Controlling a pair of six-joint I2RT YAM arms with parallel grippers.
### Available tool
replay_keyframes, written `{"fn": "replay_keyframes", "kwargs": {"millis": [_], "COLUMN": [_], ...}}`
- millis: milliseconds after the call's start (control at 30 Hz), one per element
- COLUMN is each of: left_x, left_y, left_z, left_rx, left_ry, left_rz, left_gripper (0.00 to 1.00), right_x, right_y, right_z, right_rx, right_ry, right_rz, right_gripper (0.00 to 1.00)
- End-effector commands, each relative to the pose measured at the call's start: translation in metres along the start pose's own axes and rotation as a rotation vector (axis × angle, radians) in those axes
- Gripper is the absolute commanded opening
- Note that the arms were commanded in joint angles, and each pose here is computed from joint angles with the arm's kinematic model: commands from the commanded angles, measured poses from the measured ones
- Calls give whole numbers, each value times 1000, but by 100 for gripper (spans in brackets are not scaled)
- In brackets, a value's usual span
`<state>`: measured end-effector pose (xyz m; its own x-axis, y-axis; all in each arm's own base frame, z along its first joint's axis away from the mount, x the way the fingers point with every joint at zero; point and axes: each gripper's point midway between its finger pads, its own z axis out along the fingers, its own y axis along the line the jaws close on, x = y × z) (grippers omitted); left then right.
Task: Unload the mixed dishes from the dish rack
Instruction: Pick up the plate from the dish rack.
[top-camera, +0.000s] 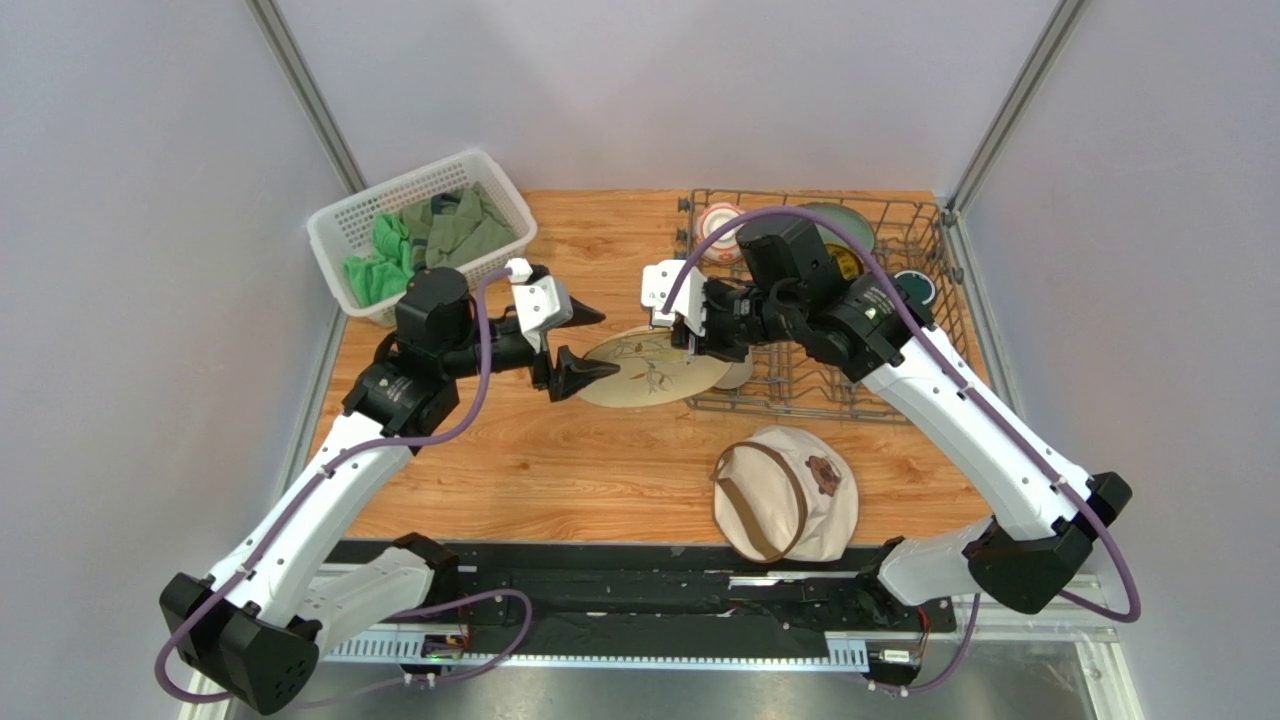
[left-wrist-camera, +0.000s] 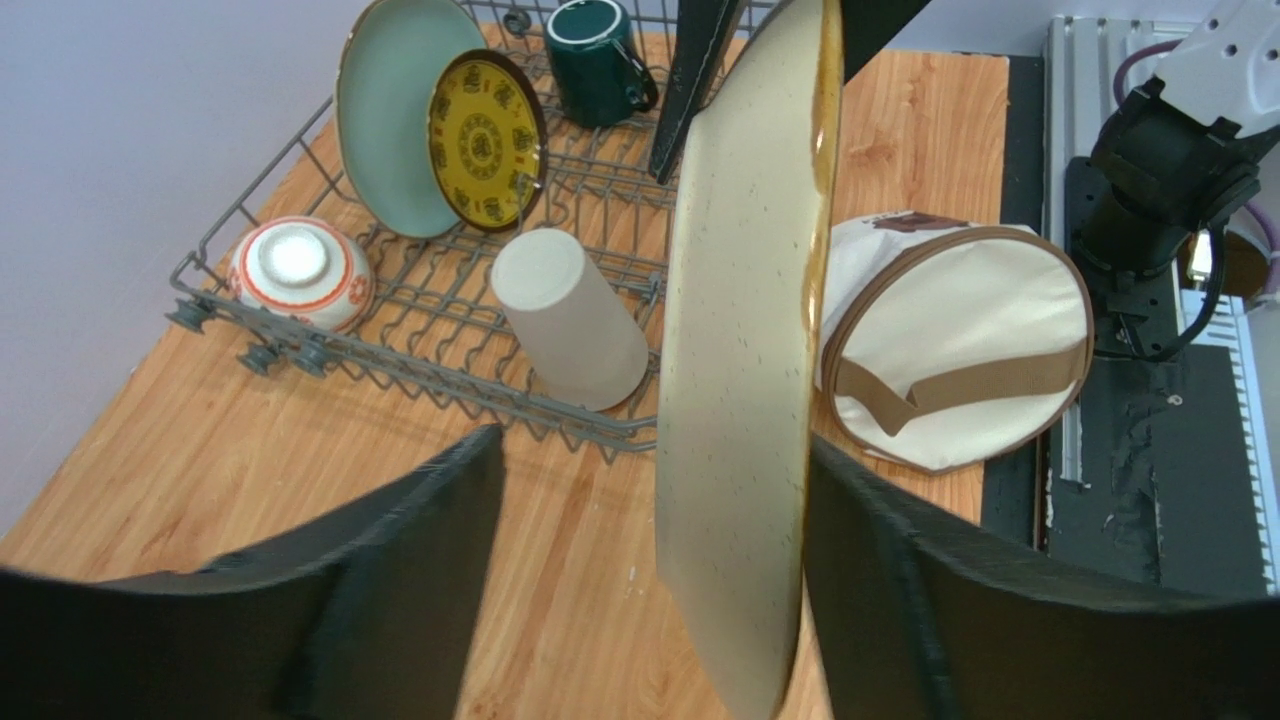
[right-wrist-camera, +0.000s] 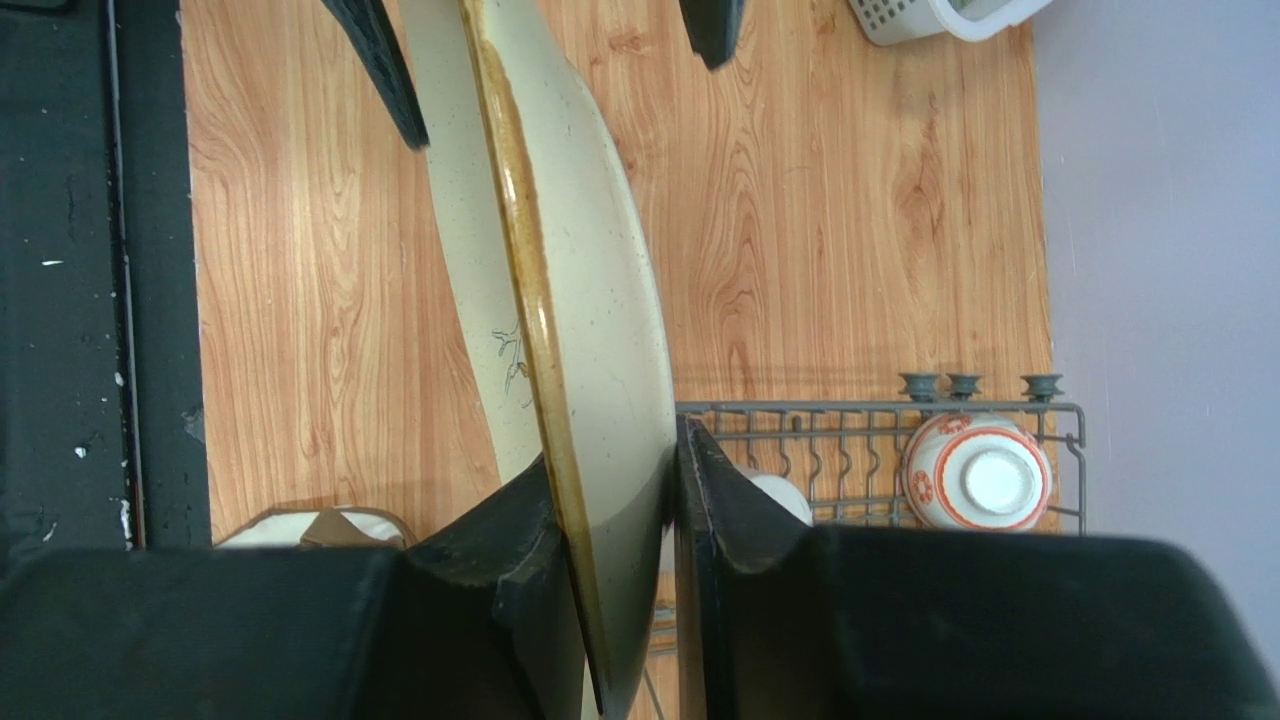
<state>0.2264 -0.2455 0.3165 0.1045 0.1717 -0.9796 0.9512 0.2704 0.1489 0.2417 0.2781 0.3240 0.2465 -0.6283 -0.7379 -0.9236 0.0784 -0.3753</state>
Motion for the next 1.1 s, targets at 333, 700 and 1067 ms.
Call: {"fn": "replay_keyframes", "kwargs": {"millis": [333, 700, 1067], "left_x": [-8, -13, -3], "left_y": [-2, 35, 84], "left_z": [-3, -14, -40], "left_rx": [-15, -241, -462], "left_ry": [-35, -24, -33], "left_rz": [87, 81, -42], "left_gripper": [0, 0, 0], "right_x": [-49, -21, -6], "right_y": [-27, -31, -38], "right_z": [-3, -7, -21], "right_rx": [143, 232, 345], "right_ry": [-144, -71, -70], "right_rz": [-52, -24, 18], "right_gripper": [4, 80, 91]}}
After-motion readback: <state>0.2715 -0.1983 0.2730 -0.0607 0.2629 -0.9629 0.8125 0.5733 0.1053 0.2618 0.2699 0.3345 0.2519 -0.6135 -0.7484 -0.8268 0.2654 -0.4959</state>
